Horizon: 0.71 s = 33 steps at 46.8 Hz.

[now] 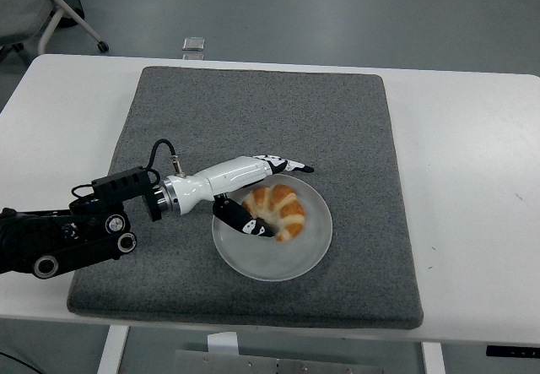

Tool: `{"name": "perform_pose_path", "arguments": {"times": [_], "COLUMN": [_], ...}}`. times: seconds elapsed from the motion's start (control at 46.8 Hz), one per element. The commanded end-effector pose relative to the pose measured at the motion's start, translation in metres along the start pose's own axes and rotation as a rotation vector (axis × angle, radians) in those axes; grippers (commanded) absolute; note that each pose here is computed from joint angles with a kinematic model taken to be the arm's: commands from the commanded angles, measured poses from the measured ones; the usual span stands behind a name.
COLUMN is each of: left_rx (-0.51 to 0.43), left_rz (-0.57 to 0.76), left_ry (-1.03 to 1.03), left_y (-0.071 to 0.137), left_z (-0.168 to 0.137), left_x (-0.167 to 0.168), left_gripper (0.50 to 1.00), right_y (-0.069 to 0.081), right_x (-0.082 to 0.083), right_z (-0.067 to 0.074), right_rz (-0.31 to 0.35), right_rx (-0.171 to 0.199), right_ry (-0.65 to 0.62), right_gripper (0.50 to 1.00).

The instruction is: Place the bread on the plate

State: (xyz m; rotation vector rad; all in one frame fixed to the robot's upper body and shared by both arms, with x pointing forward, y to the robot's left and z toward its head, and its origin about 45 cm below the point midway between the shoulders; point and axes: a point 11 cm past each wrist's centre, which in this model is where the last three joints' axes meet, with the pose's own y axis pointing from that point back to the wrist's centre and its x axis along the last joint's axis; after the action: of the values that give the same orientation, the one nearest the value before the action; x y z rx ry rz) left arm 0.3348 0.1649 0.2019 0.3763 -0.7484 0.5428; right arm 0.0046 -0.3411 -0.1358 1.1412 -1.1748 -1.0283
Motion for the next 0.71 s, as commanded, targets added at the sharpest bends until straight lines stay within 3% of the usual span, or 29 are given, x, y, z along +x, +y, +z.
{"name": "perform_pose_path", "arguments": {"times": [0.0,0.299,0.449,0.684], "left_rx": [-0.004,-0.085,-0.064,-0.036], "left_rz": [0.015,0.115,0.207,0.424], "left_ry": [0.070,0.436,0.484,0.768], "left_y": [-0.003,-0.003,-0.003,0.012], "left_z": [0.004,0.018,0.007,-0.034], "left_x": [0.013,0.098,0.130,0.169], "left_gripper": [0.990,0.990,0.990,0.990], "right_y": [0.000,0.000,0.000,0.000], "right_x": [0.000,0.000,0.000,0.000], "right_z": [0.000,0.000,0.000,0.000], "right_rz": [0.000,0.000,0.000,0.000], "right_rx": [0.001,0.000,0.000,0.000], "right_ry": [0.001,0.001,0.001,0.001], "right_gripper": [0.930,0.930,0.930,0.930]}}
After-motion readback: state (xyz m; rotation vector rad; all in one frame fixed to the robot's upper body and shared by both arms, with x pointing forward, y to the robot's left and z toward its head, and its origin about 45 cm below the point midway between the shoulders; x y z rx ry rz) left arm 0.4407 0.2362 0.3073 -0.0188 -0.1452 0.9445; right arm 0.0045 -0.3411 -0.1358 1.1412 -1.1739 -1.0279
